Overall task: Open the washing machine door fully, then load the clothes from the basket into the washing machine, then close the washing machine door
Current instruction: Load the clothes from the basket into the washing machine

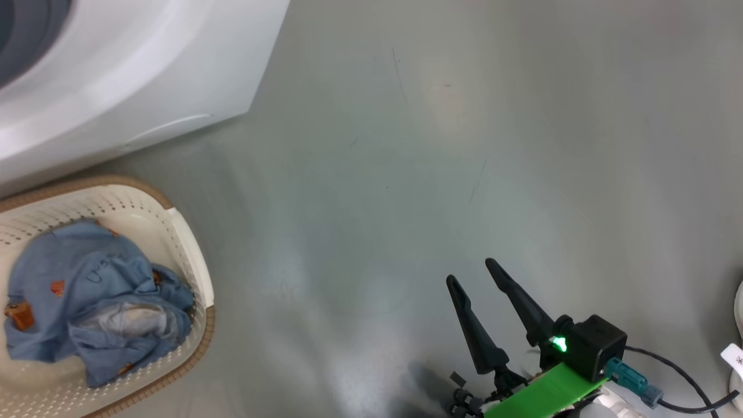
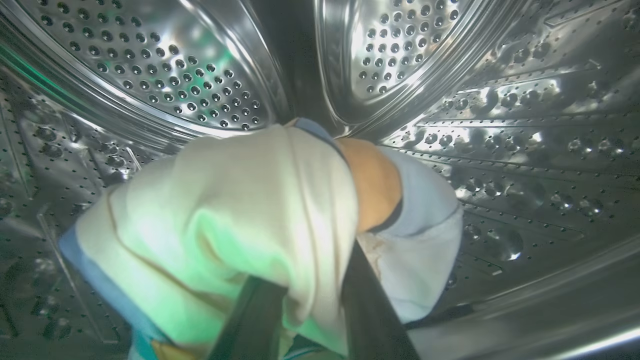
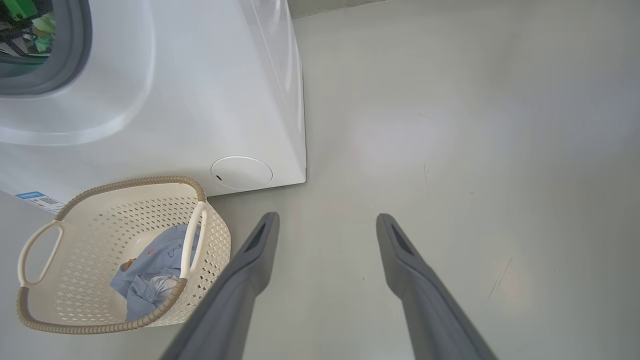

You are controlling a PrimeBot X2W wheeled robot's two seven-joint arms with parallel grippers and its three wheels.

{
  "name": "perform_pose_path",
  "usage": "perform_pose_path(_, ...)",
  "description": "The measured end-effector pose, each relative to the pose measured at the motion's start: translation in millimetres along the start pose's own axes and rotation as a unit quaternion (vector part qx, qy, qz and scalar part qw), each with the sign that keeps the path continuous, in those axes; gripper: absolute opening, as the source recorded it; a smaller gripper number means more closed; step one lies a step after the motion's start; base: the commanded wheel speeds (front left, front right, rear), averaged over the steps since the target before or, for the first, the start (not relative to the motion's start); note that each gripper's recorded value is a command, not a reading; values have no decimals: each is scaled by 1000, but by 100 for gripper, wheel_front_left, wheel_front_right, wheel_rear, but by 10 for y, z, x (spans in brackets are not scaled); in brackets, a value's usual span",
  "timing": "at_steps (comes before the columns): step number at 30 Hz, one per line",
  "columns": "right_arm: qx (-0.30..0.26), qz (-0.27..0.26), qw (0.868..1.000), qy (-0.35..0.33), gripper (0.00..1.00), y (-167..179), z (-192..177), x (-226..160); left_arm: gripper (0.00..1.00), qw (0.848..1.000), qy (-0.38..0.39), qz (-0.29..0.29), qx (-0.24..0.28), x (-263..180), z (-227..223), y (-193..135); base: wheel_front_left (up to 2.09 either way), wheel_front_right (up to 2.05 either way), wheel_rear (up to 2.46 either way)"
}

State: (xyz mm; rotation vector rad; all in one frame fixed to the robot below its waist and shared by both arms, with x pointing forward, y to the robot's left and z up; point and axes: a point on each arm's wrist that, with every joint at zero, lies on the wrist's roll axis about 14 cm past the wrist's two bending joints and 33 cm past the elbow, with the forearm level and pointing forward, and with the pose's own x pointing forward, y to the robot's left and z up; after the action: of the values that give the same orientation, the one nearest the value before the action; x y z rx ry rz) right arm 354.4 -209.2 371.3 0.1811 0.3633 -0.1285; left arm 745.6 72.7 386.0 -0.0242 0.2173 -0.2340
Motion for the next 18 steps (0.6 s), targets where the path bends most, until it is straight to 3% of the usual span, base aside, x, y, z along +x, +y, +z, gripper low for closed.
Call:
perform_pose_path(1, 2, -1, 1000, 0, 100, 0, -2, -16, 100, 1000, 10, 3, 1, -8, -9, 10, 0, 0, 0)
perform_pose_path(8, 9, 7, 1000, -11, 100, 44, 57, -36, 100, 998, 54, 20, 5, -118, -32, 58, 0, 0, 0)
perform_pose_path(18, 14, 18, 999, -33, 100, 92, 178, -42, 100, 999, 11, 31, -16, -325, 262, -91, 0, 0, 0)
